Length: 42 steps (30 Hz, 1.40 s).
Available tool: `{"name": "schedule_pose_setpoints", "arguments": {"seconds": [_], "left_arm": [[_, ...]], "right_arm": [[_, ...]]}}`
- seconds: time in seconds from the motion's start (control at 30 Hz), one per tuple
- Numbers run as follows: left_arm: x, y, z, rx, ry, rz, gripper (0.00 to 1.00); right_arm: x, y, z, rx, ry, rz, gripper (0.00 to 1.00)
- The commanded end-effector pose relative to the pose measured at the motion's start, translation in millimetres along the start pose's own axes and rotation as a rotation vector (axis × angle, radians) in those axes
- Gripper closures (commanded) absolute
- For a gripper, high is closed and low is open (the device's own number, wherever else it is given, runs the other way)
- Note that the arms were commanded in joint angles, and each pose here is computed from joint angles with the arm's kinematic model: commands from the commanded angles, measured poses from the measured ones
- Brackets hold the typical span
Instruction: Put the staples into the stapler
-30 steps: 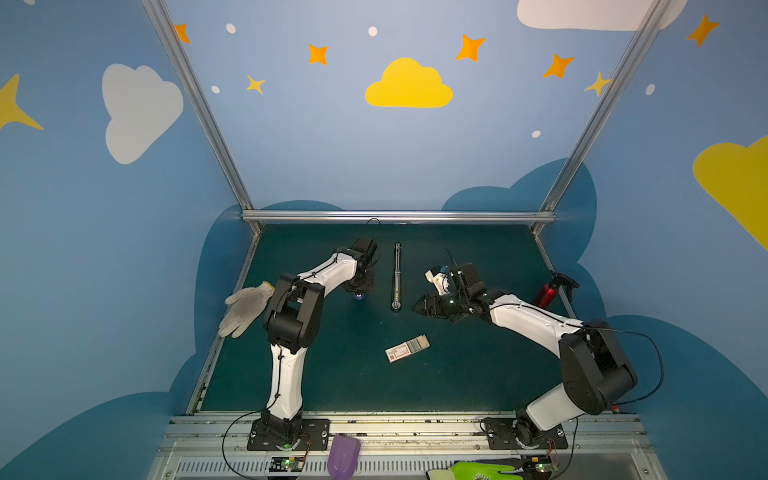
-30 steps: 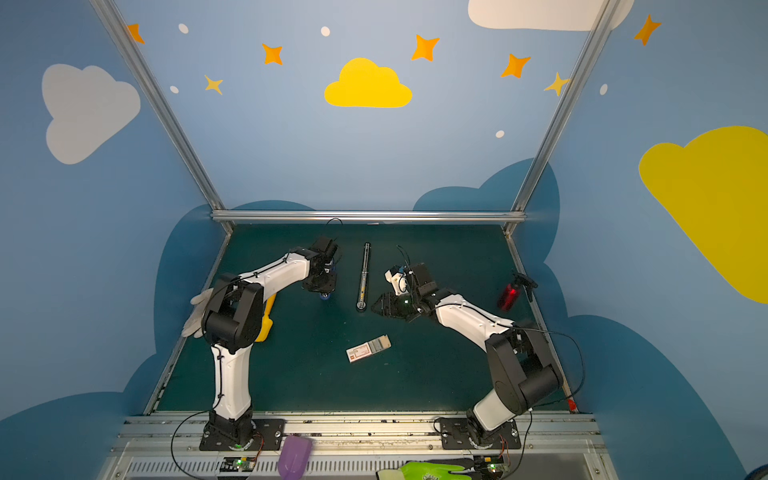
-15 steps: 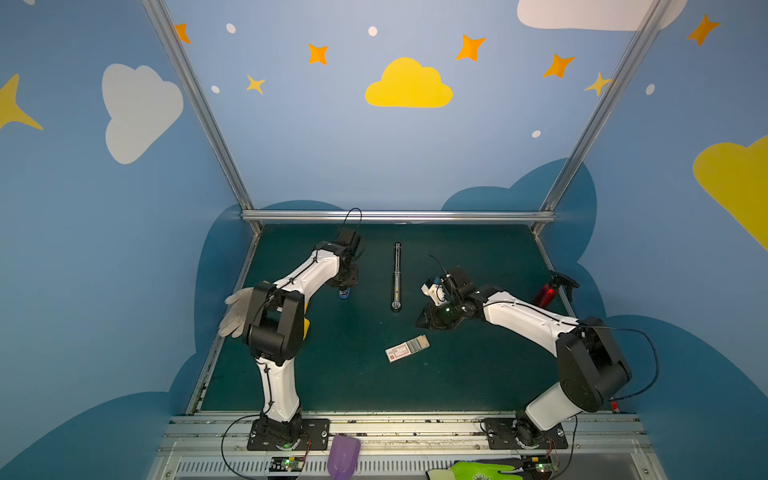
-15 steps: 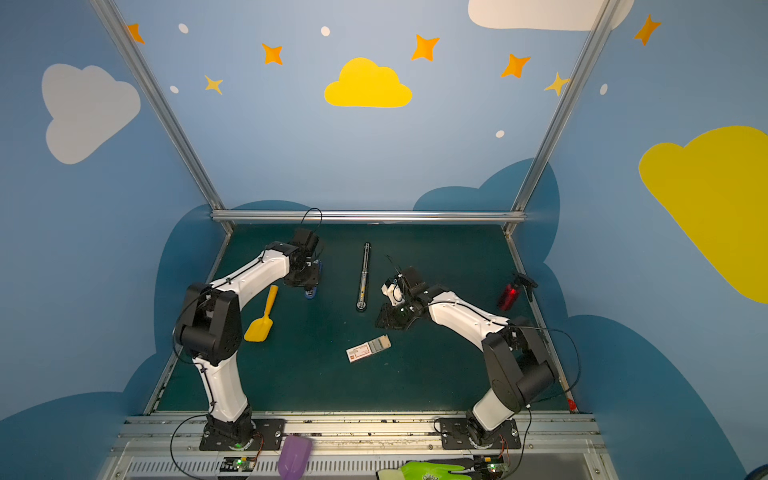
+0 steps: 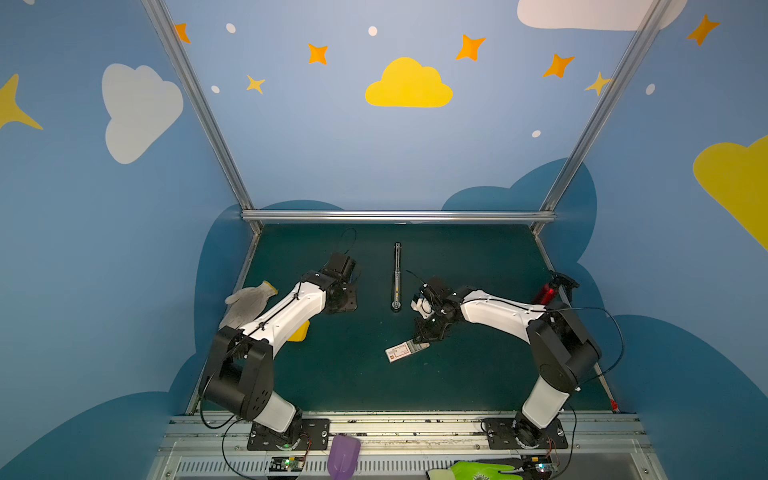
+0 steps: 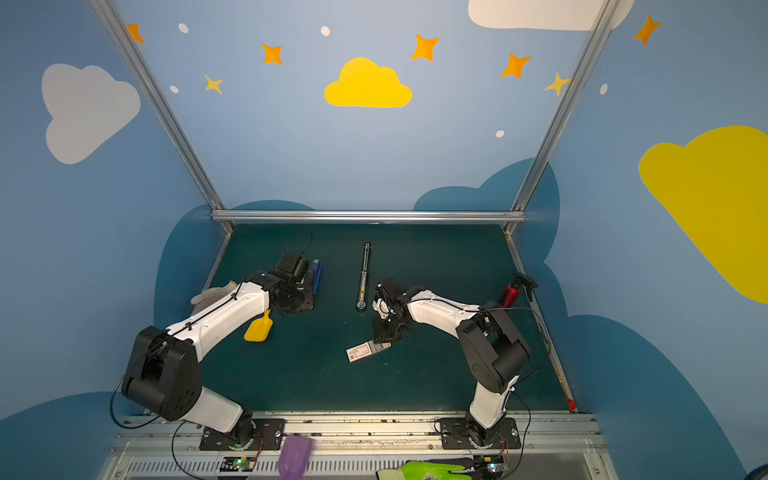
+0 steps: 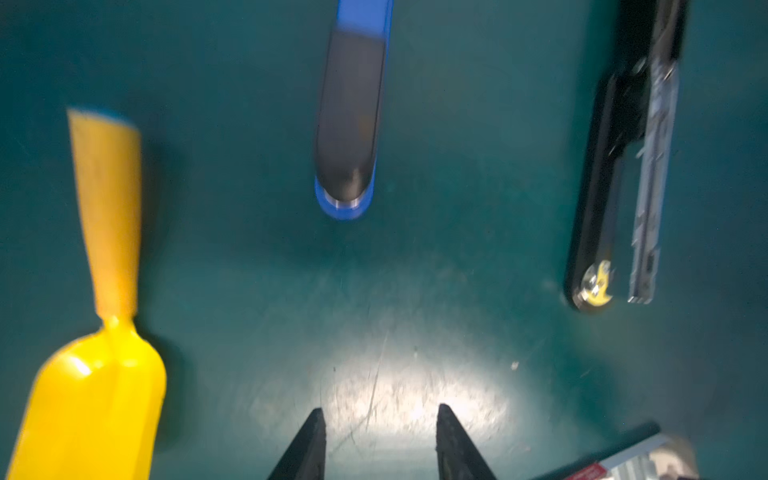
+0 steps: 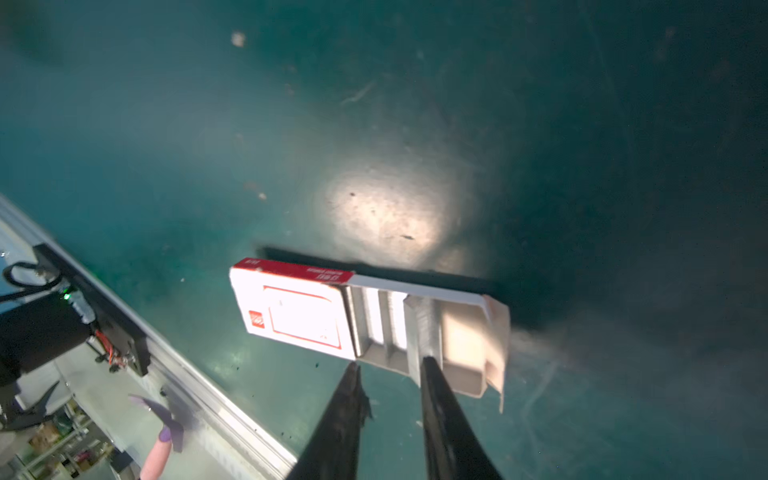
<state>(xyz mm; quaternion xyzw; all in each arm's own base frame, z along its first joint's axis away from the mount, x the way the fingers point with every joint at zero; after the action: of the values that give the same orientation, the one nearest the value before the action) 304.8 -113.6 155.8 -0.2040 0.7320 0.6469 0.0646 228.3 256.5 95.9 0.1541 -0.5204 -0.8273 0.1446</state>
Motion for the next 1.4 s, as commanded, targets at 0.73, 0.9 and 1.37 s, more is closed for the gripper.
{"name": "schedule_pose_setpoints", "arguments": {"seconds": [0.73,0.9,1.37], "left_arm": [[20.9,-0.1,-4.9,0.098,0.073,0.022,0.57],[21.1,0.1,-6.2,0.109,0.079,0.024,0.57],[16.3,14.7,-14.1,0.197,0.100,-0.030,0.56]], "right_arm": [[6.8,-13.0,0.9,0.031,0.008,0.061,0.92],[8.7,-9.8,0.5,0.039,0.012,0.053,0.95],[1.1,16.1,-2.2,-0.073,-0.035,-0.040,1.00]]}}
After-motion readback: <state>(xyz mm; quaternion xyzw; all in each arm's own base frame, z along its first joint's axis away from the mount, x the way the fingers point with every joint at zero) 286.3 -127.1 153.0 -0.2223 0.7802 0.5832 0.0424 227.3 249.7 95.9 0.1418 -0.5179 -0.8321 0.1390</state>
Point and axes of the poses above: each gripper's point midway between its finger pads, its own y axis back along the fingers, its own z axis along the line the jaws close on, x = y × z, the point moved 6 cm from there along y, back along the fingers, and after that the axes turned 4 degrees about y, right-handed, at the moved point
